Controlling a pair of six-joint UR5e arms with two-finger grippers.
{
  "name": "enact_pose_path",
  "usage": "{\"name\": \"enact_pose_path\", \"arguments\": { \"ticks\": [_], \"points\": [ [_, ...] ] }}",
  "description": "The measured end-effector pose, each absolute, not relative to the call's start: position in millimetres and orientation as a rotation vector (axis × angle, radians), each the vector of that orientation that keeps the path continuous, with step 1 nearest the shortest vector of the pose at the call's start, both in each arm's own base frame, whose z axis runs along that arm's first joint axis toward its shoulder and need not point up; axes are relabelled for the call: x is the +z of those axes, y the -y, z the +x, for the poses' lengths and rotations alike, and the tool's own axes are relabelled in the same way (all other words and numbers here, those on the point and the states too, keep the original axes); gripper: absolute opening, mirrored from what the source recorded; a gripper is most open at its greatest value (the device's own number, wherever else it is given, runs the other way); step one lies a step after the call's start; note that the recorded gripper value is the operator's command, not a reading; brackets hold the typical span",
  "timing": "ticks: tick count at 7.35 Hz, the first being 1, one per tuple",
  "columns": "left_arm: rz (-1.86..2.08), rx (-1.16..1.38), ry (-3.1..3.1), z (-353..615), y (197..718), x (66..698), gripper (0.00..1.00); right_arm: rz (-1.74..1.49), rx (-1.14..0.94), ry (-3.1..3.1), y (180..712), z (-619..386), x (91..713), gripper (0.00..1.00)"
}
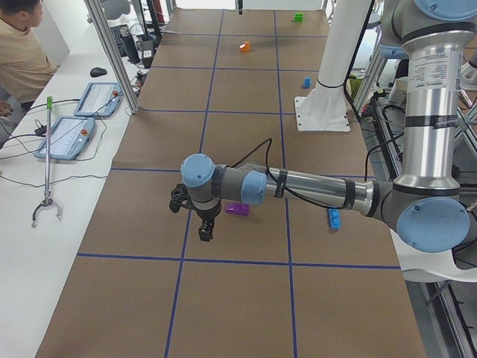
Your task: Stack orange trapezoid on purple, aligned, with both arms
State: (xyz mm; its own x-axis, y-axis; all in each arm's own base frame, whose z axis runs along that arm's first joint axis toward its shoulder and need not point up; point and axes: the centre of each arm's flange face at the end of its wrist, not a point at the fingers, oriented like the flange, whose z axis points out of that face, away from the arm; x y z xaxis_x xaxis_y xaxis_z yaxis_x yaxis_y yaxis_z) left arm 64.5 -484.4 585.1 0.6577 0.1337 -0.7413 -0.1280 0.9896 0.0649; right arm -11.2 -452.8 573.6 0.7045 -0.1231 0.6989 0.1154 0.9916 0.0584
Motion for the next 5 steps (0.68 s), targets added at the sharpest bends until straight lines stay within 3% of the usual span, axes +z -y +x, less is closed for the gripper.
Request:
{"name": "enact_pose_path", "arguments": {
  "ticks": [4, 5],
  "points": [
    [-0.004, 0.193, -0.795, 195, 449, 576, 1.0, 0.004, -0.132, 0.792, 450, -12, 574, 1.0],
    [-0.005, 0.219, -0.787, 214, 441, 577, 0.95, 0.0, -0.132, 0.799, 449, -13, 575, 1.0]
  ]
}}
